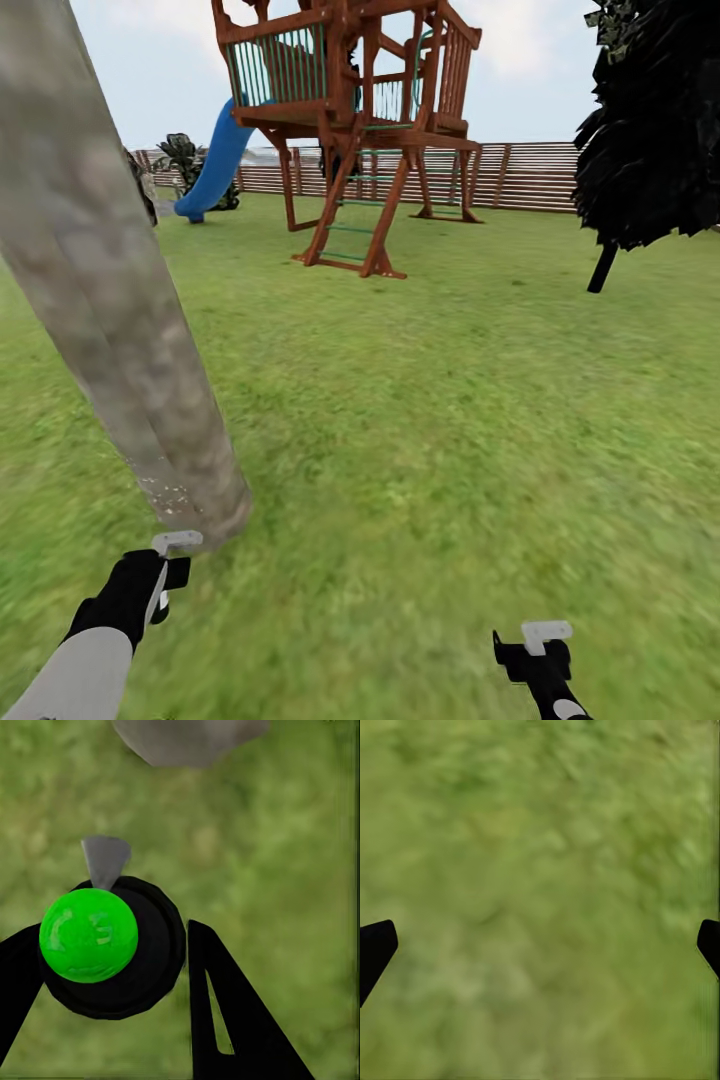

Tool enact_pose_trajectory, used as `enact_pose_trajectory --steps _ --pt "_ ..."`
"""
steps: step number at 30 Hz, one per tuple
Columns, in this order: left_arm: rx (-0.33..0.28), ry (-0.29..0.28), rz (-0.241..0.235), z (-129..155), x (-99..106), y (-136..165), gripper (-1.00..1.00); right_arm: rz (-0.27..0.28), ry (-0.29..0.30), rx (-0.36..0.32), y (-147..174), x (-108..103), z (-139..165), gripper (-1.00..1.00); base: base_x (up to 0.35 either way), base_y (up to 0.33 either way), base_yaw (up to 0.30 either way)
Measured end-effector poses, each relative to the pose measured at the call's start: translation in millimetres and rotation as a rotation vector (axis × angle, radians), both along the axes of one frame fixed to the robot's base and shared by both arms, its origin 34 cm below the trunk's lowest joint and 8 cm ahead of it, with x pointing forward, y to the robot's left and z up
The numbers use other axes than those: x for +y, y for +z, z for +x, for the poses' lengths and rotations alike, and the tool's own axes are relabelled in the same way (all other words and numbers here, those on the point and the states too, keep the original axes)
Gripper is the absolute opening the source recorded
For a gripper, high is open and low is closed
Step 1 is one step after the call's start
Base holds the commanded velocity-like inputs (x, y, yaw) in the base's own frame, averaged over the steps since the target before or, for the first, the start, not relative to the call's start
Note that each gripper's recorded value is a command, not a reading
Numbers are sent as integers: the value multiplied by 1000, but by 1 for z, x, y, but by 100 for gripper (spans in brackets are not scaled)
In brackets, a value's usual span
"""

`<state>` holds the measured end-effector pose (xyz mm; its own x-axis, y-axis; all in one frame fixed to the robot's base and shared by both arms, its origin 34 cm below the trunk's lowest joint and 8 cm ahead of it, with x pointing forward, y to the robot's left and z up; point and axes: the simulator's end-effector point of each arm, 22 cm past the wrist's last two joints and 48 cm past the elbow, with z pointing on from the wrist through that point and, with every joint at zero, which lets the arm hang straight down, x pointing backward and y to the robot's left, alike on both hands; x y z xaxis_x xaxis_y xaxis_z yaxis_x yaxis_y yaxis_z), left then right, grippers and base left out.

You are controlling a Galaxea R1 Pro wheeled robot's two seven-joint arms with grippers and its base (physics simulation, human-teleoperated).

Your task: In the garden, pick up the pesticide atomizer on the floor and spray pesticide onto both trees until each tree trunk is fully covered.

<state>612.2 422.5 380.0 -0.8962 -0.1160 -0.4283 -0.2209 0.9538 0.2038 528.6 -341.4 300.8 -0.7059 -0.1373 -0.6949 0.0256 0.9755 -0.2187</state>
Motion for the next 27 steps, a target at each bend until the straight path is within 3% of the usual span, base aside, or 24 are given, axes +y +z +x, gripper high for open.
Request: enact_pose_trajectory --steps 9,18,27 --pt "-1 3 2 0 2 1 -100 0 0 0 0 0 0 100 130 -269 265" --pt "0 3 2 0 2 0 -100 0 0 0 0 0 0 100 165 -264 21" --pt "-3 3 0 1 1 1 -100 0 0 0 0 0 0 100 116 -266 249"
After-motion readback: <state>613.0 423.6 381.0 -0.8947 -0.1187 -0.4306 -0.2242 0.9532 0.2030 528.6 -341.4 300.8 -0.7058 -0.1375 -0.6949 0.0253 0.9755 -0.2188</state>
